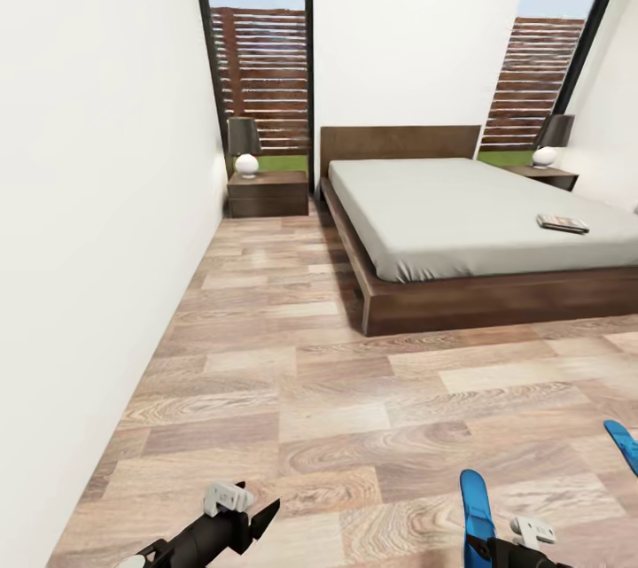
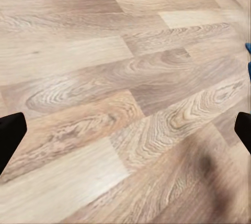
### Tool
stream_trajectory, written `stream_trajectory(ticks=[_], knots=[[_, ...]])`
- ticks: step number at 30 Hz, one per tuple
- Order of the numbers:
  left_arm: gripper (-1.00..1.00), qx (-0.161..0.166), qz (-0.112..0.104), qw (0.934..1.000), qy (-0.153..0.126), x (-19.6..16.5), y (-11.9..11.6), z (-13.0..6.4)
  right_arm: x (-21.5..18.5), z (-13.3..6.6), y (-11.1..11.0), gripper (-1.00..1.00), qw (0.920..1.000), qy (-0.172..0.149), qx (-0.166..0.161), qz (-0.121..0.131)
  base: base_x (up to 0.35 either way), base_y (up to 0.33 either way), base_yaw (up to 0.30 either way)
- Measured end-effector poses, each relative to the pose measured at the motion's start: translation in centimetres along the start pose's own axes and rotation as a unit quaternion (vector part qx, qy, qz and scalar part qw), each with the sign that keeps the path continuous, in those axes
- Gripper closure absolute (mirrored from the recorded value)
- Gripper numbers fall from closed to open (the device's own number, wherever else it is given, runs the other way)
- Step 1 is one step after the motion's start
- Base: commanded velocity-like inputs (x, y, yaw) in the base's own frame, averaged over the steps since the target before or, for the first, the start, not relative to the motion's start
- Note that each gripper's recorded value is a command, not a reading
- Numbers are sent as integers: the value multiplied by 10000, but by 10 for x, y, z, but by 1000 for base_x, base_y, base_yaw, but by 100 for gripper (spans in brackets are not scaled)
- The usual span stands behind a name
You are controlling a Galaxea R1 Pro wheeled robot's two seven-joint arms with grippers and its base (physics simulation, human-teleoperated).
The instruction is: In the bedroom, move the book from the bed onto either nightstand, and place the two sandals side by side next to the bed.
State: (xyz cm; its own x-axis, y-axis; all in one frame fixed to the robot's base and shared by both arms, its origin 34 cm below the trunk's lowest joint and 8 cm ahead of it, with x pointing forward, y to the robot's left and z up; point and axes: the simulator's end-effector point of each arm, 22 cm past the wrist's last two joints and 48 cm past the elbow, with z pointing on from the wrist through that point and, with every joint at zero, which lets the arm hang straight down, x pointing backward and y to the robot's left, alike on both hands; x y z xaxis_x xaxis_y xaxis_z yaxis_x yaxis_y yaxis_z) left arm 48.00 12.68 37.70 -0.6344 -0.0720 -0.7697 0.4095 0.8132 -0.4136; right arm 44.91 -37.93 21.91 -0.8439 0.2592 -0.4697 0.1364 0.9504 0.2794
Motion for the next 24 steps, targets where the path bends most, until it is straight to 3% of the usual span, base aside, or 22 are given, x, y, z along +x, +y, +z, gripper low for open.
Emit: stream_trajectory(ticks=[24], knots=[[-100, 41, 226, 9992, -323, -42, -15, -13, -41, -23, 15, 100, 9992, -375, -95, -73, 0, 0, -284]])
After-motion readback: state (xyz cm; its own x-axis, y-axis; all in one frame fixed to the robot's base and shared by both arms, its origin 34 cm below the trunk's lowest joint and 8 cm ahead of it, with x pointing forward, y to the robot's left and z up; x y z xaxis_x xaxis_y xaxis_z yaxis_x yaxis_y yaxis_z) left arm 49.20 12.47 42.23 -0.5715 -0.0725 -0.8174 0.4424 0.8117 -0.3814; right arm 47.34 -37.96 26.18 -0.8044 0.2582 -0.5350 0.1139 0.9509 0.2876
